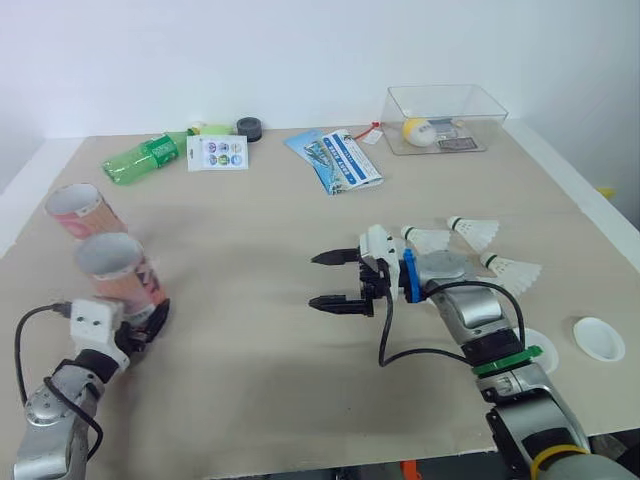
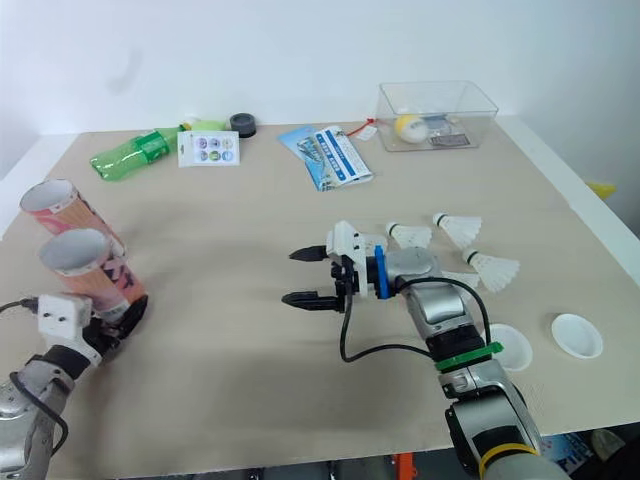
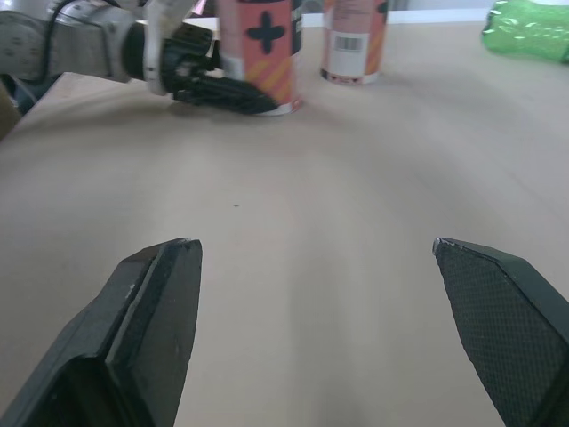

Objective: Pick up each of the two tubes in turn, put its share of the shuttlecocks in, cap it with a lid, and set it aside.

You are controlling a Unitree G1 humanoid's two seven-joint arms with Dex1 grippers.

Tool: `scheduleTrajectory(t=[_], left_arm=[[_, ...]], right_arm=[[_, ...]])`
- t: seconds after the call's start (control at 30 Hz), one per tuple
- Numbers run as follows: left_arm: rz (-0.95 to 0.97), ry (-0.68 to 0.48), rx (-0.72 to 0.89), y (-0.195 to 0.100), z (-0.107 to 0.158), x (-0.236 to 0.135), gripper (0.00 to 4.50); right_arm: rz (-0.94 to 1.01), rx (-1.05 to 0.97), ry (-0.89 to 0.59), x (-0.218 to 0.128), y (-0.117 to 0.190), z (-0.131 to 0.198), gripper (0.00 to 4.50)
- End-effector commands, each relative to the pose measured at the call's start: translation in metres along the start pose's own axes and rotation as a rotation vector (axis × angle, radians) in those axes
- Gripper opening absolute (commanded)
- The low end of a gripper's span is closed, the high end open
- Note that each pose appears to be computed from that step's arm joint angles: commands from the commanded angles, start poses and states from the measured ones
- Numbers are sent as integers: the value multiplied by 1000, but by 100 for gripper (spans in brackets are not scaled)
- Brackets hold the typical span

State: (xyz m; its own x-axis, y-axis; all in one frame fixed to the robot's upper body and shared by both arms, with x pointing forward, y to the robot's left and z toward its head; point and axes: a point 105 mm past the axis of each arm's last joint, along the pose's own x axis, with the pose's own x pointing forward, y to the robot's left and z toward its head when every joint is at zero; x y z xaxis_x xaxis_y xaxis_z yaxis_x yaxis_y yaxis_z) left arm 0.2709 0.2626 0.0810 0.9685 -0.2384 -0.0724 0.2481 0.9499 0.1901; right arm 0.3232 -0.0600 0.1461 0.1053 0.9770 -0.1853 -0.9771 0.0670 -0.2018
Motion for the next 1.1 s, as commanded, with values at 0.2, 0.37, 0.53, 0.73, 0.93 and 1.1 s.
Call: scheduleTrajectory(t=[0.2, 0.37, 0.53, 0.73, 0.93, 1.1], left_arm=[[-773, -7, 228, -128, 11, 22, 334], [-1005, -9, 296, -142, 25, 42, 334], [-1173, 7, 301, -152, 34, 57, 334], [-1353, 94, 393, -160, 39, 69, 334], [-1445, 249, 559, -154, 55, 81, 334], [-1399, 341, 633, -154, 54, 92, 334]], right_arm=[[-77, -63, -54, -29, 2, 30, 450], [-168, -33, -31, -51, 8, 25, 450], [-225, -11, -25, -65, 13, 21, 450], [-224, -2, -41, -76, 26, 21, 450], [-250, -48, -4, -90, 27, 20, 450], [-357, -61, 27, -120, 18, 18, 450]])
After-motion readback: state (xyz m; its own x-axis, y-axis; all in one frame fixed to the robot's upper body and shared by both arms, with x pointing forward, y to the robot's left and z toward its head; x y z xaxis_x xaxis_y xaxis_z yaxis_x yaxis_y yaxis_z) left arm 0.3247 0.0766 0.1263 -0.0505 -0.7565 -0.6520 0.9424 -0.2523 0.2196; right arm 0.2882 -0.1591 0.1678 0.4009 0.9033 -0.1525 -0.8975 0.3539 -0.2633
